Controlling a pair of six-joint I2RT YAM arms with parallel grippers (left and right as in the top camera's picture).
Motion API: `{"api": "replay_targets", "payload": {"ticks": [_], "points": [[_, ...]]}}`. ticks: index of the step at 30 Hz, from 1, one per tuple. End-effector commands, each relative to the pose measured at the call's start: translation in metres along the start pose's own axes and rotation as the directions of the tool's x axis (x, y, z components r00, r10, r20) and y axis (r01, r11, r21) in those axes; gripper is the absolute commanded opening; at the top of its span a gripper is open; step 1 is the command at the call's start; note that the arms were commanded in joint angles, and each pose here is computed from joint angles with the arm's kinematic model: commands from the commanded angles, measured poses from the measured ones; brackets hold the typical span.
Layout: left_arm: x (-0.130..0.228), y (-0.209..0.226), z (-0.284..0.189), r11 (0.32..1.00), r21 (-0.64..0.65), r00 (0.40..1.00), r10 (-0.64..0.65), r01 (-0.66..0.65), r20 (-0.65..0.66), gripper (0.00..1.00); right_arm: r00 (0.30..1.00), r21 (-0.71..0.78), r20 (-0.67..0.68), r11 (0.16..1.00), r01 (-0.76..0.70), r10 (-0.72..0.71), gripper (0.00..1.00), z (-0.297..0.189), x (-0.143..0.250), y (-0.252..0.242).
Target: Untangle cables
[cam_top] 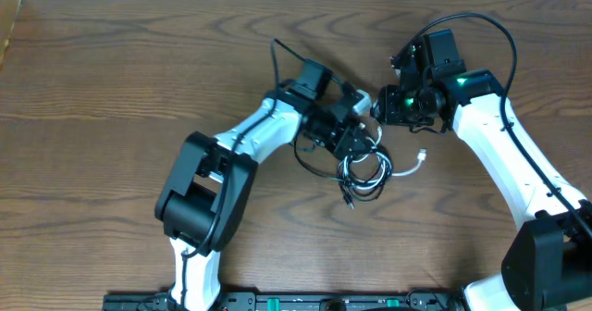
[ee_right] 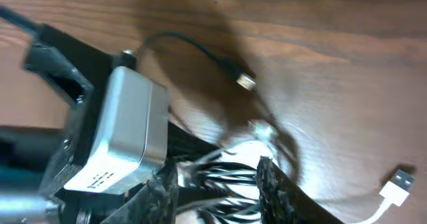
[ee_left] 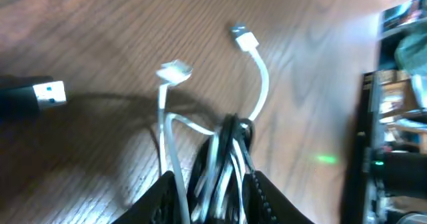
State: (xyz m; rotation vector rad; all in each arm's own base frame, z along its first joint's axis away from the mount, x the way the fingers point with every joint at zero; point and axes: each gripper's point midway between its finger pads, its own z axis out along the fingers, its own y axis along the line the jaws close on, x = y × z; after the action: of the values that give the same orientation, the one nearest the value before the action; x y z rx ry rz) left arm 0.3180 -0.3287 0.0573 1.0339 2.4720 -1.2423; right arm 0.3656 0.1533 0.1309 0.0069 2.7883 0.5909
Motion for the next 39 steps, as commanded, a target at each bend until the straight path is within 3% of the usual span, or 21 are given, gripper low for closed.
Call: {"api": "replay_targets", "payload": {"ticks": [1,7,11,18,23,29,32,39], "points": [[0.000,0.012,0.002,0.990,-0.139,0.999,0.023,-0.026,-0.024,0.33,1.000,0.010,0.001,1.000,-0.003,0.003,0.37,0.003,0.000,0.001],[0.007,0.029,0.003,0.961,-0.274,0.998,0.002,-0.019,-0.060,0.33,1.000,0.015,0.000,1.000,-0.003,0.003,0.38,0.003,0.001,0.000],[0.008,0.032,0.001,0.959,-0.284,0.998,-0.004,-0.013,-0.061,0.33,1.000,0.015,0.000,1.000,-0.003,0.003,0.38,0.003,0.001,0.000],[-0.018,-0.014,-0.020,0.999,-0.035,0.999,0.018,-0.017,0.034,0.33,1.000,0.015,-0.002,1.000,-0.004,0.004,0.41,0.003,0.001,0.000],[-0.021,-0.006,-0.050,0.996,-0.062,0.996,-0.058,0.063,0.071,0.34,1.000,0.015,0.000,1.000,-0.003,0.003,0.43,0.003,0.000,0.000],[0.007,0.007,-0.054,0.974,-0.105,0.979,-0.205,0.203,-0.004,0.36,1.000,0.014,0.002,1.000,0.009,-0.009,0.44,0.003,0.000,0.000],[0.016,0.004,-0.046,0.973,-0.107,0.977,-0.210,0.205,-0.034,0.37,1.000,0.012,0.007,1.000,0.015,-0.015,0.44,0.003,-0.001,0.001],[0.029,0.015,-0.030,0.948,-0.251,0.972,-0.220,0.194,-0.080,0.37,1.000,0.015,-0.004,1.000,0.012,-0.012,0.45,0.003,0.002,0.000]]}}
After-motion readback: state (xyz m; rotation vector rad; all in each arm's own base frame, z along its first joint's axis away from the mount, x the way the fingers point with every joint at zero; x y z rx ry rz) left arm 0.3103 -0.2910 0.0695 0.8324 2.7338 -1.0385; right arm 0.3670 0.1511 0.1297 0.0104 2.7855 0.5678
